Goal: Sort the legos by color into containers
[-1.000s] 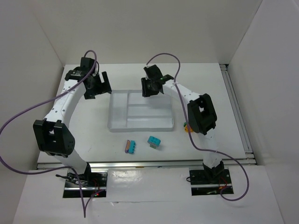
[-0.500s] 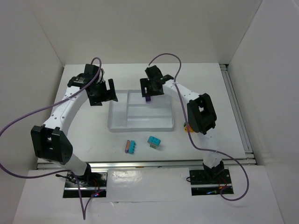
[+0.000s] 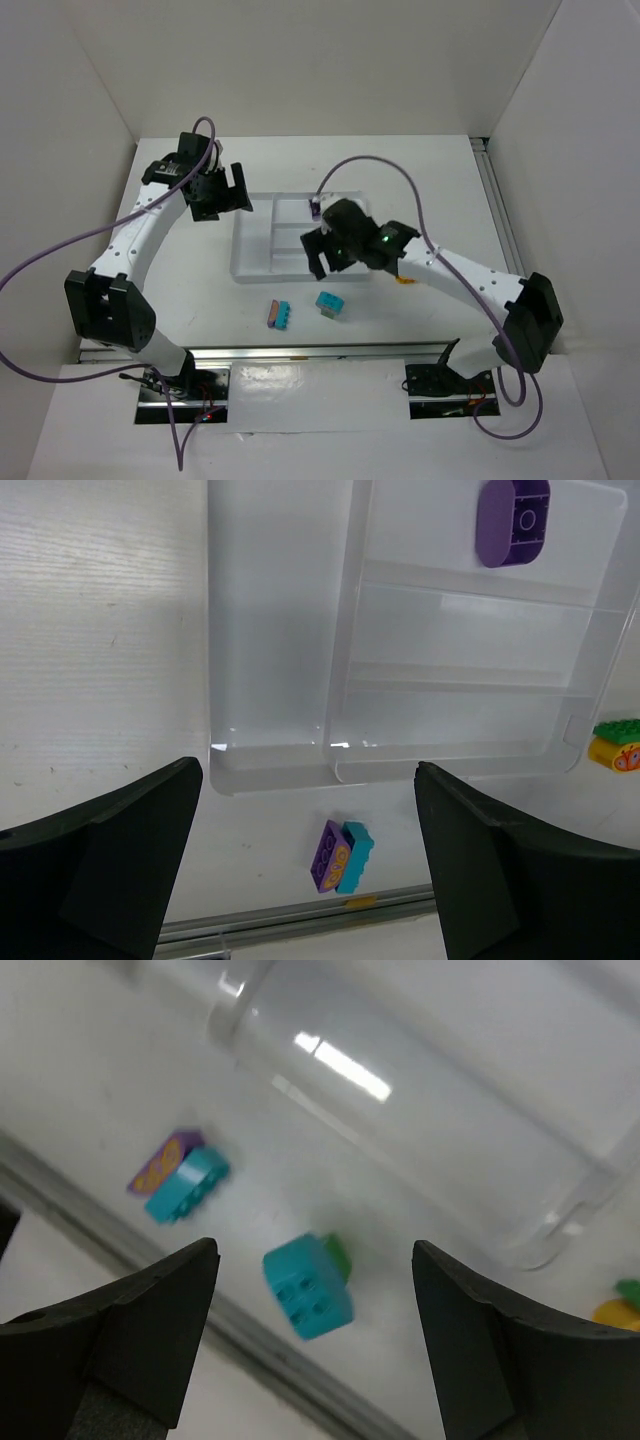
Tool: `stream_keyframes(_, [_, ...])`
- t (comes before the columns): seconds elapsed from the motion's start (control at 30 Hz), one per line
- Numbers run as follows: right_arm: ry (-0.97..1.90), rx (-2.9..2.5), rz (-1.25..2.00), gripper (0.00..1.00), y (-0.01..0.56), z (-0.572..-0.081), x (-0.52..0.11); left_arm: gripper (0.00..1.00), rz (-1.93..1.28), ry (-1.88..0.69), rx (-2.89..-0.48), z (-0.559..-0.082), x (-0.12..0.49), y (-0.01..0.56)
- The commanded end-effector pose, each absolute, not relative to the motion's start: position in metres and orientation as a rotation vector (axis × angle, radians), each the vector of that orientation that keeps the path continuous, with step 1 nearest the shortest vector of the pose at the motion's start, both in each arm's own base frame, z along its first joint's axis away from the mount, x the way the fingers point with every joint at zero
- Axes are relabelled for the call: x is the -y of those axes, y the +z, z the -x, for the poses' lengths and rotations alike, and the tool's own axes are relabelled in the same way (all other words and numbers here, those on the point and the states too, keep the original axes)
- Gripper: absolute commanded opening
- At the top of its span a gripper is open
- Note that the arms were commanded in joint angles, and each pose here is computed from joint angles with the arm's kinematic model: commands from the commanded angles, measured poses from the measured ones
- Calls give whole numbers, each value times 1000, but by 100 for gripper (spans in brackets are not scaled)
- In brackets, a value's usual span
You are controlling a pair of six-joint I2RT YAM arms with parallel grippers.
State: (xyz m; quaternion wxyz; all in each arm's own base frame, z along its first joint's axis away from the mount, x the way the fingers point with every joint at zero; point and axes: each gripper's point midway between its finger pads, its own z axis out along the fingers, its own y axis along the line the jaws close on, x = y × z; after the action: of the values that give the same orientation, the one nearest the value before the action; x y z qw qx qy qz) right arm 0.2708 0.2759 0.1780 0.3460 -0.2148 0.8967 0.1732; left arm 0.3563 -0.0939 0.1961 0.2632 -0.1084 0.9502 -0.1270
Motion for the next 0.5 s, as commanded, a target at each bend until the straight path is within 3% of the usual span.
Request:
stream_keyframes(0.0, [421, -2537, 699, 85, 124, -198, -275, 100, 242, -388, -2505, -371, 102, 216])
stream_keyframes(0.47, [265, -2626, 833, 82, 68, -176, -269, 100, 229, -393, -2519, -372, 103, 212])
